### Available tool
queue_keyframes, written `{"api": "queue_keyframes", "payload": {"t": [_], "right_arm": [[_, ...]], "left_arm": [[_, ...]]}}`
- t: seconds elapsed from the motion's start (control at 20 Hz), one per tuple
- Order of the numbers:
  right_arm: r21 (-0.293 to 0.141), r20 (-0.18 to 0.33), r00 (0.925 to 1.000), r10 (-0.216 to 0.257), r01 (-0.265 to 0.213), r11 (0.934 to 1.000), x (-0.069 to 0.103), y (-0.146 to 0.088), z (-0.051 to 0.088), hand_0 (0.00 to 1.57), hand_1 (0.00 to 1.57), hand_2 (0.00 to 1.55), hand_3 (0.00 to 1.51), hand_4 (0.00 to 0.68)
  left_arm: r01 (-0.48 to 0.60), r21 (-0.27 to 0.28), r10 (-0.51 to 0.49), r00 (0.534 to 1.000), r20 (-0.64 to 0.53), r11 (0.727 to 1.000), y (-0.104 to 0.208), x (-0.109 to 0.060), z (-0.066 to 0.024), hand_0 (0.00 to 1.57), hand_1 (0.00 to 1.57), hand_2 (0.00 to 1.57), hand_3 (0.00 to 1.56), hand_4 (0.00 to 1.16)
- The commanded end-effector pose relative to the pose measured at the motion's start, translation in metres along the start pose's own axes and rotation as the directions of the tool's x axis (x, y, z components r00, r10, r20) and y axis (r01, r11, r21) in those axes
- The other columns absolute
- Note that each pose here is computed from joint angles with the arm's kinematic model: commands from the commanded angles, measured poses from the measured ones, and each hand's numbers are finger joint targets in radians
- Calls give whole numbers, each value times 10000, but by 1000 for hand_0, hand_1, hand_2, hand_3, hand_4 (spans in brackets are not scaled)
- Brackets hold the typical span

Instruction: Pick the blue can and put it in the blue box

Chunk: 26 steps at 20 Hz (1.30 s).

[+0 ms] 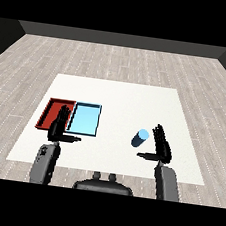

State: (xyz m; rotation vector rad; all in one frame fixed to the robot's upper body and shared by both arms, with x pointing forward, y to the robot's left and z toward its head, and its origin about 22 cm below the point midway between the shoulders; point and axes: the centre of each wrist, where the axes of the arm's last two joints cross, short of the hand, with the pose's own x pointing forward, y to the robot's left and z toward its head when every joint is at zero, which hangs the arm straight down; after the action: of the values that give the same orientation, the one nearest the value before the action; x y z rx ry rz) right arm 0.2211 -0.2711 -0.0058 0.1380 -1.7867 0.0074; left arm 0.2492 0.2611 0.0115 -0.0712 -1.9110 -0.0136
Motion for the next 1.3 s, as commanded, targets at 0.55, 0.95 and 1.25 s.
{"api": "queue_keyframes", "payload": {"t": [0.55,0.95,1.25], "right_arm": [[-834,-680,9973,-265,208,9963,-250,-107,-226,0,0,0,0,0],[-539,-1172,9903,-742,682,9962,-425,-22,-355,0,0,0,0,0],[-640,-1555,9810,-1160,1072,9922,-654,21,-432,0,0,0,0,0]], "left_arm": [[-242,128,241,9997,59,9996,-60,53,-91,0,0,0,0,0],[-369,67,368,9993,58,9993,13,143,262,0,0,0,0,0],[-298,-13,298,9995,135,9996,123,231,-21,0,0,0,0,0]]}}
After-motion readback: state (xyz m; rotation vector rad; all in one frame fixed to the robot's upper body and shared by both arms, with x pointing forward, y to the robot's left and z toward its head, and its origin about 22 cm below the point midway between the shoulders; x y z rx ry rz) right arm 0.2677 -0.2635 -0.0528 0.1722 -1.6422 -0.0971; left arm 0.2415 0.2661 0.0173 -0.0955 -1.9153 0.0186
